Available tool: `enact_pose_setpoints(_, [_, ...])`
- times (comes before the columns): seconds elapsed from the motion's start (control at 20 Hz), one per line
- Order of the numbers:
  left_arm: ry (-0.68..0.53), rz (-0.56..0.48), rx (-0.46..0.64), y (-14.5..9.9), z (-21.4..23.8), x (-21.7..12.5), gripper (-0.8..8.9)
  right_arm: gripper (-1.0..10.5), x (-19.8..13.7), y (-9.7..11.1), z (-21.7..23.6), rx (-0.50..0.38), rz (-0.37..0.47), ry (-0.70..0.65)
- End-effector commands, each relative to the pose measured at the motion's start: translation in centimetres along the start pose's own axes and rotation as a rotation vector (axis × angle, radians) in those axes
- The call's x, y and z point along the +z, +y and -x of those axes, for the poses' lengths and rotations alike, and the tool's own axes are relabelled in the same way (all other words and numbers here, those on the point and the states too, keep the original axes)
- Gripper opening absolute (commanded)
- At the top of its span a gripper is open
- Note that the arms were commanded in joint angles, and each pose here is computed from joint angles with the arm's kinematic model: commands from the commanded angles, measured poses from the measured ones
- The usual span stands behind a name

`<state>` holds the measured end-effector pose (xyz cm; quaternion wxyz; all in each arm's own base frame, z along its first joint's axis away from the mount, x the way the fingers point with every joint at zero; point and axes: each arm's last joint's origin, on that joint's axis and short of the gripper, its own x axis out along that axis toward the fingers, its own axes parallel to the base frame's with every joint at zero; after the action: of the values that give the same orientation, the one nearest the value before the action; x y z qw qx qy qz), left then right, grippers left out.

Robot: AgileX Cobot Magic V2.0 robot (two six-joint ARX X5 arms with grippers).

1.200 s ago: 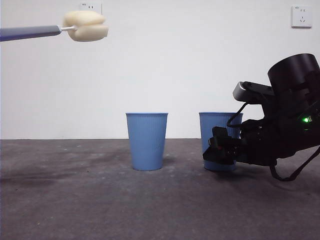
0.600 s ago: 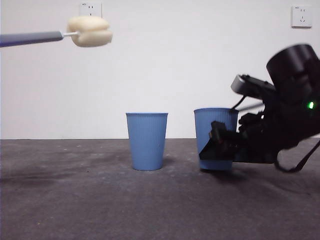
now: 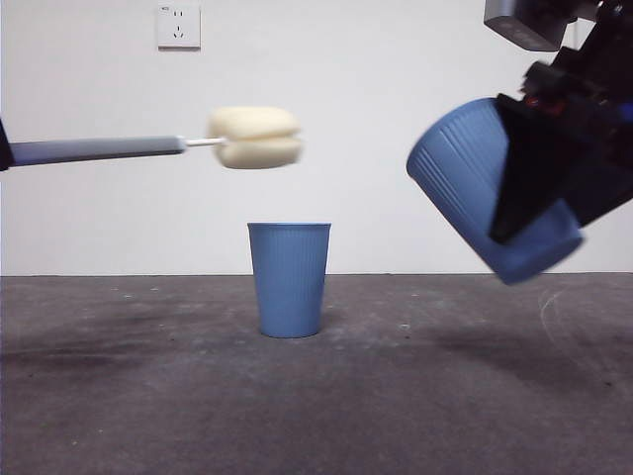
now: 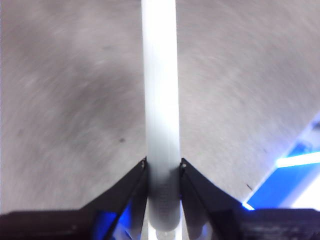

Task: Pick up the cup brush,pick up the cup,insert the brush into the cup,clean the cup,put the cup brush back,put the cup back to the fixed position on the table

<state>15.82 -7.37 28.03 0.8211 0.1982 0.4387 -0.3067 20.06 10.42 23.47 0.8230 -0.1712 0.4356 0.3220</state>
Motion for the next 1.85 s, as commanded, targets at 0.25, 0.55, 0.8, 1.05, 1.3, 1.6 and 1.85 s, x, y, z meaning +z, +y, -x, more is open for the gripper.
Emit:
enact_pose_setpoints(0.25, [0.080,-0.306,0.022,-3.0,-0.5,0.3,-0.09,-0.1,1.3,2.6,2.9,-0.072,0.233,0.227])
enact_pose_setpoints(0.55, [0.101,-0.449,0.029,-4.8,-0.5,0.3,-0.09,-0.1,0.6,4.0,2.9,-0.173,0.406,0.431])
enact_pose_setpoints(0.8, [0.139,-0.577,0.015,-6.2,-0.5,0.0,-0.09,-0.1,0.8,6.0,1.3,-0.153,0.519,0.486])
enact_pose_setpoints(1.05, [0.156,-0.609,-0.005,-6.8,-0.9,0.1,-0.09,-0.1,0.7,8.6,-0.6,-0.152,0.669,0.550])
enact_pose_setpoints(1.3, [0.227,-0.667,-0.050,-7.9,-2.1,0.1,-0.09,-0.1,0.9,9.8,-1.2,-0.205,0.743,0.538])
enact_pose_setpoints(1.6, [0.153,-0.674,-0.053,-9.0,-4.2,1.8,-0.09,-0.1,1.0,10.3,-1.4,-0.198,0.757,0.518])
enact_pose_setpoints(1.85, [0.087,-0.649,-0.101,-9.6,-5.2,2.7,-0.09,-0.1,1.0,12.0,-2.5,-0.161,0.809,0.495])
